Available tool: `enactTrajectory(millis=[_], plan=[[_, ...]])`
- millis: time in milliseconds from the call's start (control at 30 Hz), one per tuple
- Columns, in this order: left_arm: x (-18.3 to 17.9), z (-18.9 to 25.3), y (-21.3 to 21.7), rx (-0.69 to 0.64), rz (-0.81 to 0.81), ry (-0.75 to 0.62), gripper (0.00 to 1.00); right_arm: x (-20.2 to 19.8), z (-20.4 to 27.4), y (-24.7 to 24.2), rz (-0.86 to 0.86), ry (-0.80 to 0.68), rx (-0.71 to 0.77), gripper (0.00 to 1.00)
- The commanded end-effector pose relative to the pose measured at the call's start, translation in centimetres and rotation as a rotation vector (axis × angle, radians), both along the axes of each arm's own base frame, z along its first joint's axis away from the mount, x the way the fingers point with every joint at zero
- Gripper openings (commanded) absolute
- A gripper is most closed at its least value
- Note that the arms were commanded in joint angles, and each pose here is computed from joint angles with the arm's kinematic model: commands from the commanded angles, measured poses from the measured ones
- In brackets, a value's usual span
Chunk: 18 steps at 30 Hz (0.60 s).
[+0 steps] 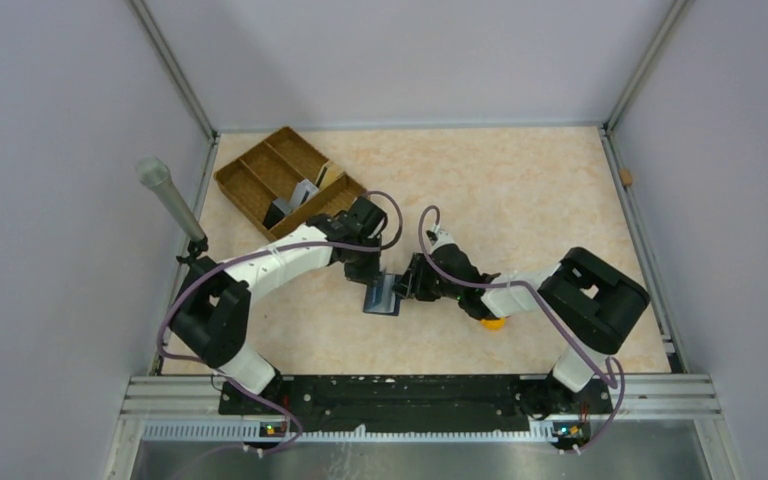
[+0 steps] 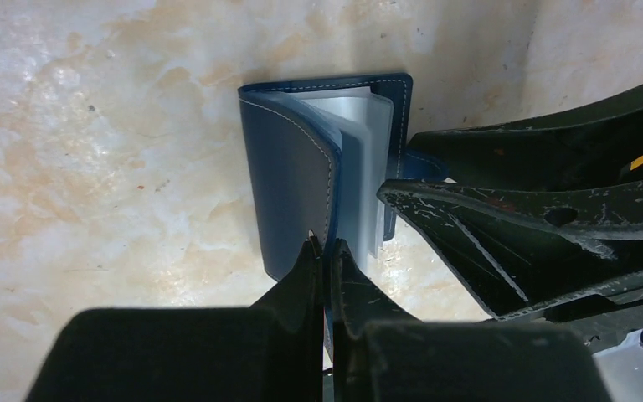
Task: Put the credit cards into the card holder
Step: Turn over the card slot in the card holder.
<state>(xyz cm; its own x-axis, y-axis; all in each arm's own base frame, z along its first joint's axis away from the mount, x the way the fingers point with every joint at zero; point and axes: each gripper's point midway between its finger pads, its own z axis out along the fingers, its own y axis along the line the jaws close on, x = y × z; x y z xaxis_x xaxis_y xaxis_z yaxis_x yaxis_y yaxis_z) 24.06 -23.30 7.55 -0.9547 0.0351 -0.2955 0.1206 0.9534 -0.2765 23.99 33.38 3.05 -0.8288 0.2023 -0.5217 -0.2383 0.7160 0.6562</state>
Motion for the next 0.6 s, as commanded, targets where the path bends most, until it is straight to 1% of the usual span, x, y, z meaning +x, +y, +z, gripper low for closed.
enactTrajectory(millis=[0, 167, 333, 433, 567], plan=[[0.8, 0.0, -1.7, -0.016, -0.006, -0.027, 0.0, -0.6, -1.4, -0.5, -0.025, 0.037, -0.061, 0.38], [1.1, -0.8, 0.0, 0.054, 0.039, -0.066, 0.0, -0.2, -0.8, -1.9, -0.078, 0.014, -0.095, 0.38], [1.3, 0.0, 1.4, 0.084, 0.08, -0.123, 0.0, 0.3, -0.3, -3.4, -0.135, -0.012, -0.146, 0.38], [1.5, 0.3, 2.3, 0.107, 0.098, -0.154, 0.0, 0.5, 0.4, -4.3, -0.156, -0.031, -0.178, 0.42], [1.1, -0.1, 2.8, 0.102, 0.101, -0.146, 0.0, 0.6, 2.4, -4.5, -0.145, -0.079, -0.171, 0.47]])
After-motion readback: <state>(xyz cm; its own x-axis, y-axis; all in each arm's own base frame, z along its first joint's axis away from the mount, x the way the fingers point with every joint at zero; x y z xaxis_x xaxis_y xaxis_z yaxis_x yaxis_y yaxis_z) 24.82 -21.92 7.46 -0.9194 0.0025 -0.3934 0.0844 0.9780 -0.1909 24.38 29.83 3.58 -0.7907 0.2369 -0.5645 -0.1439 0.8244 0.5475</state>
